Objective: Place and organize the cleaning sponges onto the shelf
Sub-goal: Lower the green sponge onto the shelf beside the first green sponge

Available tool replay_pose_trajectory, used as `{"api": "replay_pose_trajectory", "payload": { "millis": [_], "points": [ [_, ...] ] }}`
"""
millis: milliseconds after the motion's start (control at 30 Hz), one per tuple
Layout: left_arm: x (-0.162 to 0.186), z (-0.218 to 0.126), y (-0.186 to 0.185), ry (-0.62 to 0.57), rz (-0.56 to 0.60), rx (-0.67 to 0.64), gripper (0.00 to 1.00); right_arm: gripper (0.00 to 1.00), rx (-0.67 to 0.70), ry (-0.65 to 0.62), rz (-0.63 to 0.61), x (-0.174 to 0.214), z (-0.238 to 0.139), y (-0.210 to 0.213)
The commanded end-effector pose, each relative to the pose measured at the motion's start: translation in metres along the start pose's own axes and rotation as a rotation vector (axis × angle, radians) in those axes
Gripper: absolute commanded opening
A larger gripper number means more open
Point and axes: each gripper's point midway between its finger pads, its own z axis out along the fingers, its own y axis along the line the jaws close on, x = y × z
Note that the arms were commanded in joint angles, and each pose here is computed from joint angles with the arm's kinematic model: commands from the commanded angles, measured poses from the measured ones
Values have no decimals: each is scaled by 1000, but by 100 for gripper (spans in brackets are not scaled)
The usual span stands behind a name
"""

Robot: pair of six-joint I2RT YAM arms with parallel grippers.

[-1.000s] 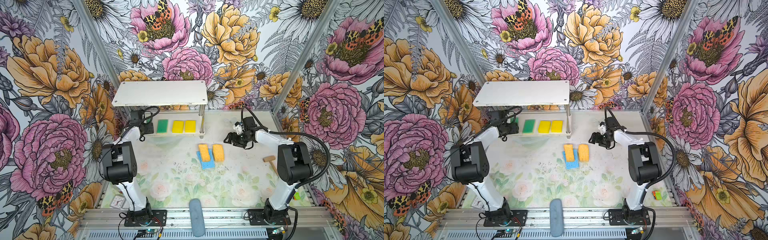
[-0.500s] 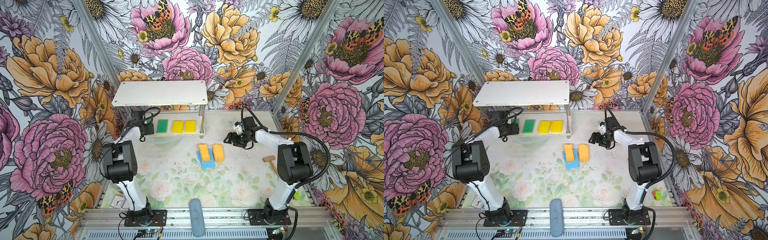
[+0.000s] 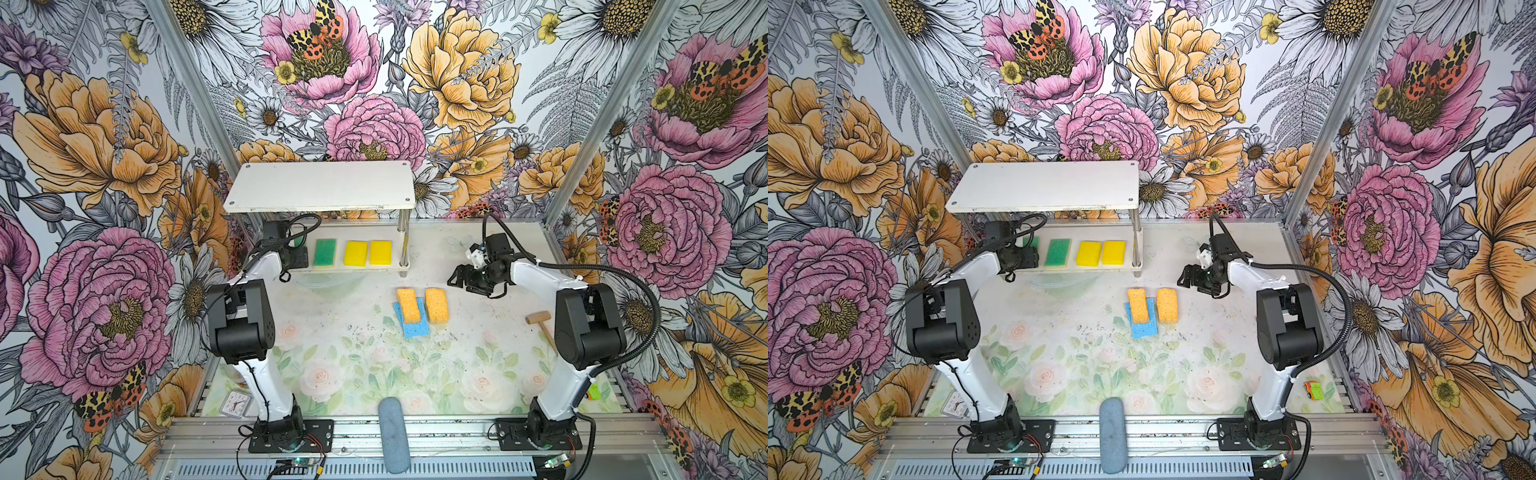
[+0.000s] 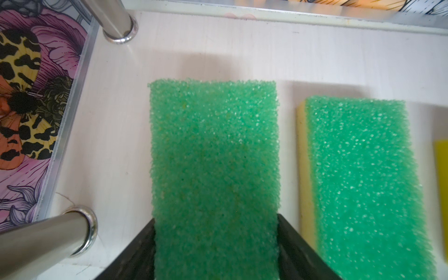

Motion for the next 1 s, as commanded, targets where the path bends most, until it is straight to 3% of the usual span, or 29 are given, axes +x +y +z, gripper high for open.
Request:
{"api": "replay_pose_trajectory", "payload": {
  "millis": [0, 967],
  "points": [
    [-8, 3, -1, -16, 16, 15, 71, 81, -4, -32, -5, -13, -3, 3],
    [-15, 12, -1, -15, 36, 0, 72, 81, -2, -37, 0, -15, -4, 2]
  ]
}}
